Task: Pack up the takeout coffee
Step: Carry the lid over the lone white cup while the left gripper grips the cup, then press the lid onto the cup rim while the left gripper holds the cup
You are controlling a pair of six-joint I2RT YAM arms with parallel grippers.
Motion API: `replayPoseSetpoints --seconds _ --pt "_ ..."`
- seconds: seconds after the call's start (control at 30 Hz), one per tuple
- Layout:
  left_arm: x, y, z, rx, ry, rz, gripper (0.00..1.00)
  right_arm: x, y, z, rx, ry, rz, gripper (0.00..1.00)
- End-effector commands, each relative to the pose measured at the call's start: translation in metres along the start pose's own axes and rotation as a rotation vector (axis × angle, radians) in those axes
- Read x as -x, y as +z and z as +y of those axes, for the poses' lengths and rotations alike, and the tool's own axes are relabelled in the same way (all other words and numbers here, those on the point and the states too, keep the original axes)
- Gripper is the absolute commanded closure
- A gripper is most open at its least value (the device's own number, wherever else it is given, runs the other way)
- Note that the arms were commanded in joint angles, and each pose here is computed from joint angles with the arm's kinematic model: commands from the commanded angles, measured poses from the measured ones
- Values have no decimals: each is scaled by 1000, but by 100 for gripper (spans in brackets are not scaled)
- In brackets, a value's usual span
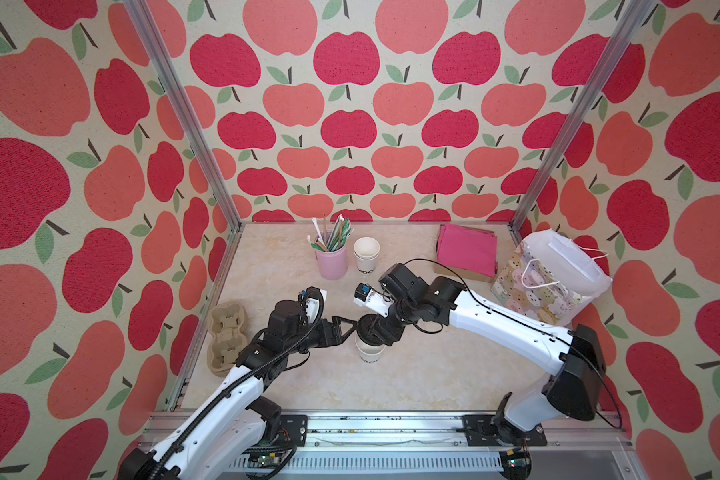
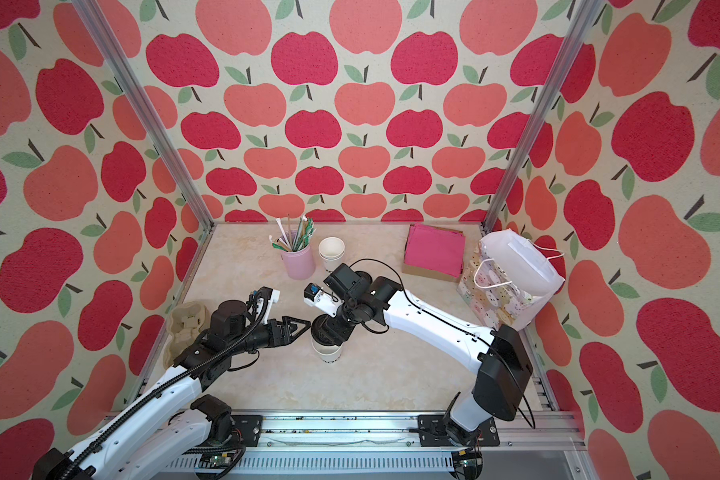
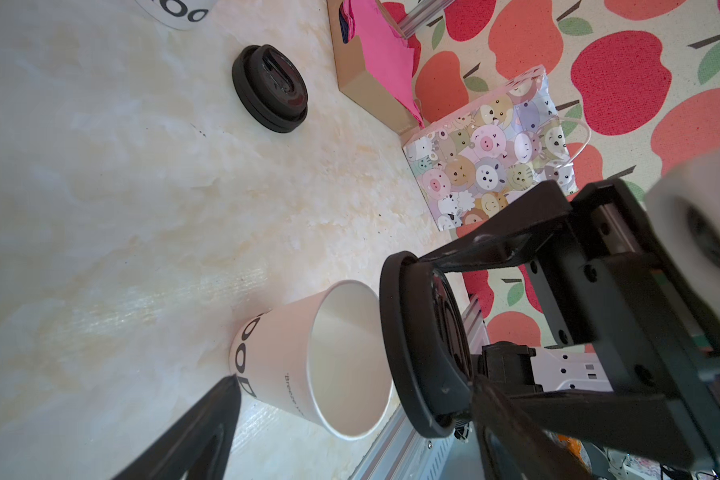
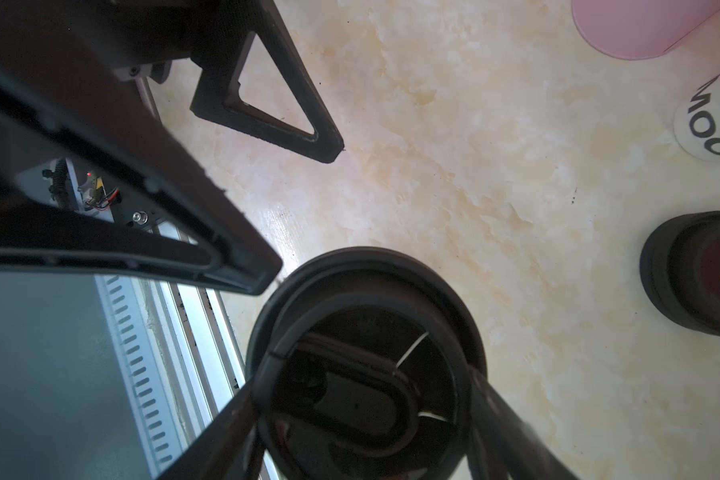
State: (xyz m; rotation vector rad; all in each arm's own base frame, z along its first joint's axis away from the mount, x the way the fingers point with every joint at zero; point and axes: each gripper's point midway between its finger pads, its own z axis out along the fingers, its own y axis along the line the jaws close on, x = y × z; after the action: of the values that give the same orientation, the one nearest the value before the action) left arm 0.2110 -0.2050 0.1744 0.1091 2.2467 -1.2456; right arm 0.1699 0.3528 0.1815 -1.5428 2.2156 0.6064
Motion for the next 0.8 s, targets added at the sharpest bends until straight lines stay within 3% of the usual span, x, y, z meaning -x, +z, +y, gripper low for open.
replayPoseSetpoints --seconds 0.0,0.13,0.37,0.77 --pt "-4 2 -4 -29 -27 24 18 -14 3 5 5 -15 52 33" --pt "-9 9 -2 -34 -54 52 30 -17 9 7 3 -22 77 33" --pt "-18 10 2 -17 -55 59 36 -24 17 7 -10 -32 113 33" --pt "-22 13 7 17 -37 85 37 -35 33 4 -34 -39 168 33"
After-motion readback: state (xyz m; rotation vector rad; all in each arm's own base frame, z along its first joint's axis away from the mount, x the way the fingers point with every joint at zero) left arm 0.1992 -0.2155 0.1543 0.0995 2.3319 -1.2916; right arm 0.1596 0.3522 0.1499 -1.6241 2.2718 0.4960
